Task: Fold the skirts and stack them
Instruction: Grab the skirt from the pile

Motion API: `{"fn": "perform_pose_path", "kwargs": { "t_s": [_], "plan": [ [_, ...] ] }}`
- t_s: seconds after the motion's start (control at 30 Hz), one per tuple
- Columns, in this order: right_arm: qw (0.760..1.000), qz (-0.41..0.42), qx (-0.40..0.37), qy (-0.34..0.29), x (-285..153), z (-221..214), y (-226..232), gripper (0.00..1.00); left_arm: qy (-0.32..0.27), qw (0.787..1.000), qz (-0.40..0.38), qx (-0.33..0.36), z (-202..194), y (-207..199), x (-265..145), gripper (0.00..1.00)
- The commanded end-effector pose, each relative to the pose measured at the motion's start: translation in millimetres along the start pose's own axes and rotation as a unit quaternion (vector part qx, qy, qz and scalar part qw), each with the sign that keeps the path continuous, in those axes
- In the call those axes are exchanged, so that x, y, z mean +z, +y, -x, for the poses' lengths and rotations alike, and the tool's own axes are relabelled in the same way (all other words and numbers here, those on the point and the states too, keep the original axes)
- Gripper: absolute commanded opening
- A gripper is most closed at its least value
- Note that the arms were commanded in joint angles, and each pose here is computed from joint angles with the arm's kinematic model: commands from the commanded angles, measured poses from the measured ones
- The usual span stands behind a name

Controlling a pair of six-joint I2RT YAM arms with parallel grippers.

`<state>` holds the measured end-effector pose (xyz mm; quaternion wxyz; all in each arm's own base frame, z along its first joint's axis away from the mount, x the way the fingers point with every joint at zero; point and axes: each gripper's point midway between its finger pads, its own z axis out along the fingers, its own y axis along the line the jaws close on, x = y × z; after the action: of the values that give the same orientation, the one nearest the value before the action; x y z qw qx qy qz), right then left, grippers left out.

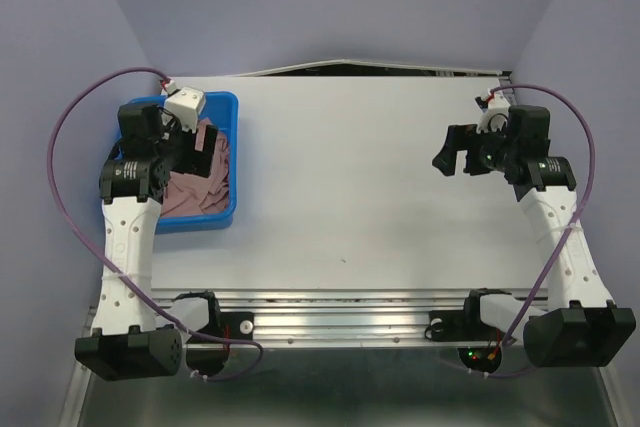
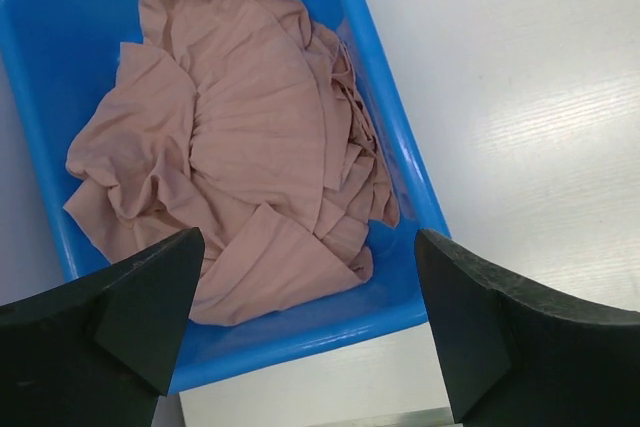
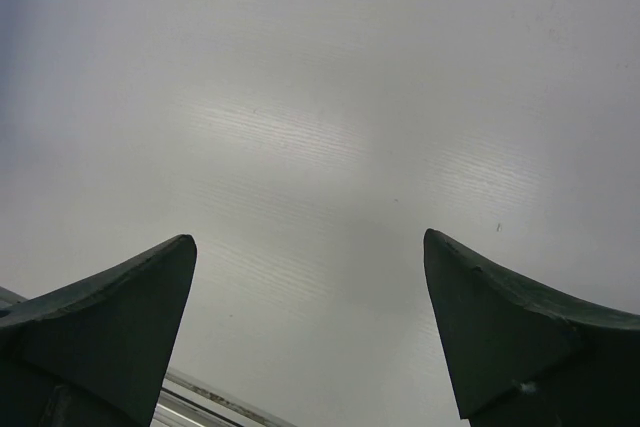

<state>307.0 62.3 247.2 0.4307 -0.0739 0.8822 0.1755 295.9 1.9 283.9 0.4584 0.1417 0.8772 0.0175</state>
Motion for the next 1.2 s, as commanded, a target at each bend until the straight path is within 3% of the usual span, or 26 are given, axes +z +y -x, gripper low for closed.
{"fn": "perform_pose_path", "kwargs": {
  "t_s": [0.0, 0.13, 0.27, 0.57, 0.67, 0.77, 0.93, 1.17],
  "plan": [
    [1.000, 0.007, -0.011, -0.021, -5, 11, 3, 1.00, -0.020, 0.998, 0.023, 0.049, 22, 13, -15, 0.99],
    [1.000, -0.017, -0.005, -0.013, 3, 3, -9, 1.00, -0.019, 0.997, -0.031, 0.074, 47, 5, -10, 0.99],
    [1.000, -0.025, -0.002, -0.001, 7, -9, -14, 1.00, -0.010, 0.994, -0.035, 0.106, 70, 14, 5, 0.98],
    [1.000, -0.023, -0.004, 0.008, 9, -16, -14, 1.00, 0.124, 0.966, 0.008, 0.229, 72, 68, 45, 0.95],
    [1.000, -0.017, -0.002, 0.014, 13, -19, -14, 1.00, 0.193, 0.935, 0.086, 0.284, 56, 109, 49, 0.95],
    [1.000, -0.019, -0.004, 0.020, 14, -19, -16, 1.00, 0.239, 0.905, 0.106, 0.334, 41, 135, 55, 0.95],
    [0.999, -0.021, -0.001, 0.026, 16, -22, -17, 1.00, 0.315, 0.854, 0.082, 0.406, 18, 168, 55, 0.95],
    [0.999, -0.022, 0.005, 0.037, 22, -24, -20, 1.00, 0.387, 0.800, 0.043, 0.455, -35, 190, 80, 0.96]
  ]
}}
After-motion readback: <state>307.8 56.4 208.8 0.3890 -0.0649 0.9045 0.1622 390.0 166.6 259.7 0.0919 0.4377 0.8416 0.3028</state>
